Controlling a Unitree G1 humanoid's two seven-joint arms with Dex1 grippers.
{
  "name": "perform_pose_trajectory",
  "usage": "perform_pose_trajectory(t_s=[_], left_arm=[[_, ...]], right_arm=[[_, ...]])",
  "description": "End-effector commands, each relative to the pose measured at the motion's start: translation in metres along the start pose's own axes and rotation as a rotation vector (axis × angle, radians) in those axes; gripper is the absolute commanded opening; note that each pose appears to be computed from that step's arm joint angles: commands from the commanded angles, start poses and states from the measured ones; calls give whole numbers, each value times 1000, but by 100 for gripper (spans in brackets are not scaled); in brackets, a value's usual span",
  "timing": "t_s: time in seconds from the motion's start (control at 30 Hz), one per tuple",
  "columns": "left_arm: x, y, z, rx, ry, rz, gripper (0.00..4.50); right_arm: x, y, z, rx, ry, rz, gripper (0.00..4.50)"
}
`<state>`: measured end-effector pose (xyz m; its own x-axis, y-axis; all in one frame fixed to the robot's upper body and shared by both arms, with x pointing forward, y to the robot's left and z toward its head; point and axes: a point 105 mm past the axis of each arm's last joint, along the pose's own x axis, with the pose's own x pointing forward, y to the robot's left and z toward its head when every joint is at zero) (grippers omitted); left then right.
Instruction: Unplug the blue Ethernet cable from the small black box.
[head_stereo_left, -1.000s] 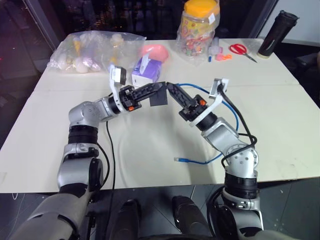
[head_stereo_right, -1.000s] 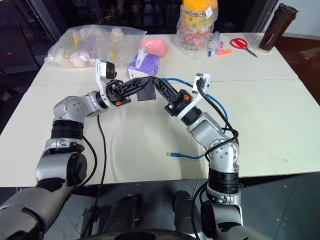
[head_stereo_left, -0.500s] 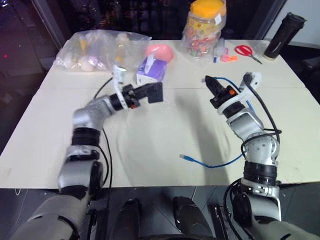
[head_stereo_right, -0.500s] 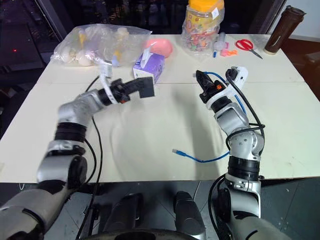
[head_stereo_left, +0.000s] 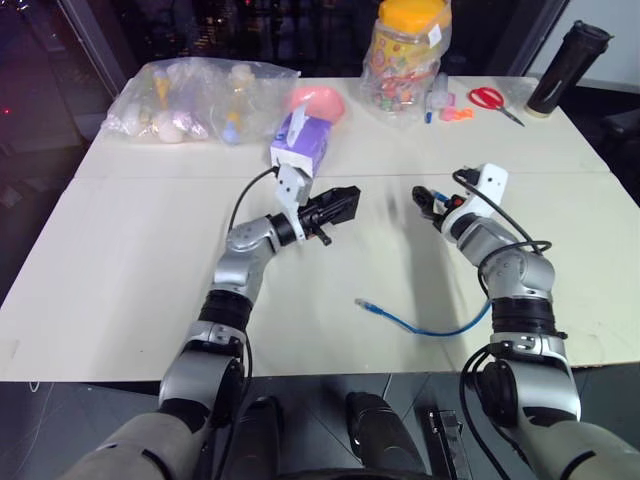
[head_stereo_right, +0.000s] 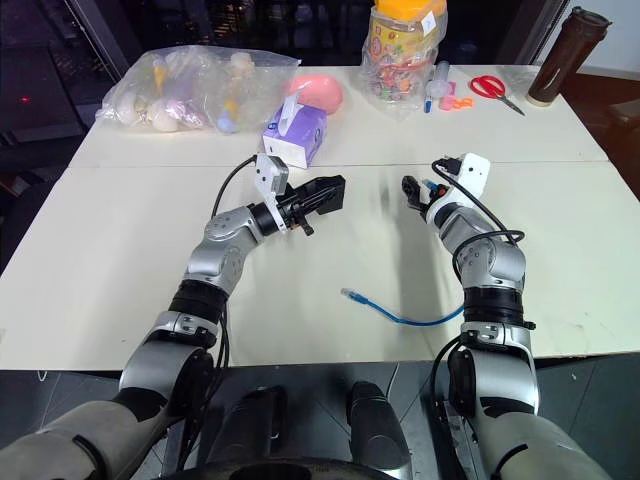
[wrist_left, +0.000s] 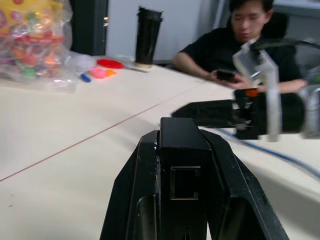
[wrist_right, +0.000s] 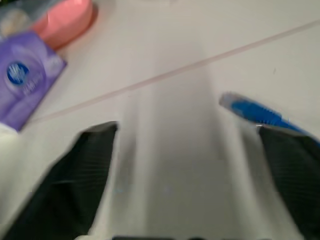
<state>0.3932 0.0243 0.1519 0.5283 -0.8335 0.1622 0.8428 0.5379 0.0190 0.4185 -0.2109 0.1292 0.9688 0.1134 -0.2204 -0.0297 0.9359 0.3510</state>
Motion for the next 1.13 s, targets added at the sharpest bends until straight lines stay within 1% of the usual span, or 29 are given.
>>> perform_pose_trajectory(t_s=[0.03,0.13,0.23,0.3,0.4,0.53,0.57,0.67,0.8,0.87,0.93,0.97,1.03,1.13], left_arm=[[10,0,8,92,-17,-2,52],[12,-2,-3,108,7,-17,52],[15,-4,-13,93,31,-24,52],[15,-4,-19,82,45,-23,157],[13,-3,-24,77,57,-28,279],[8,-1,-22,84,63,-44,436],[6,-1,-23,82,72,-53,446],[-4,3,-20,75,88,-63,446],[-22,14,-5,100,95,-45,446],[-43,19,12,91,110,-55,446],[-60,18,24,56,120,-59,446],[-71,20,29,59,133,-31,446],[-85,20,32,51,163,-1,446],[-98,15,31,22,200,13,446]], right_arm=[[-12,13,13,-65,-36,67,444],[-26,20,12,-106,-58,99,444],[-40,26,18,-102,-106,121,444],[-49,26,23,-107,-140,120,450],[-56,24,26,-115,-160,114,450],[-63,15,26,-119,-166,91,450],[-64,12,26,-121,-165,86,450],[-68,8,25,-131,-165,80,450],[-79,9,24,-176,-157,109,450],[-94,18,20,-260,-145,186,450],[-108,26,22,-381,-171,228,450],[-116,28,20,-467,-162,250,450],[-127,31,12,-570,-127,287,450],[-135,34,2,-617,-91,333,450]])
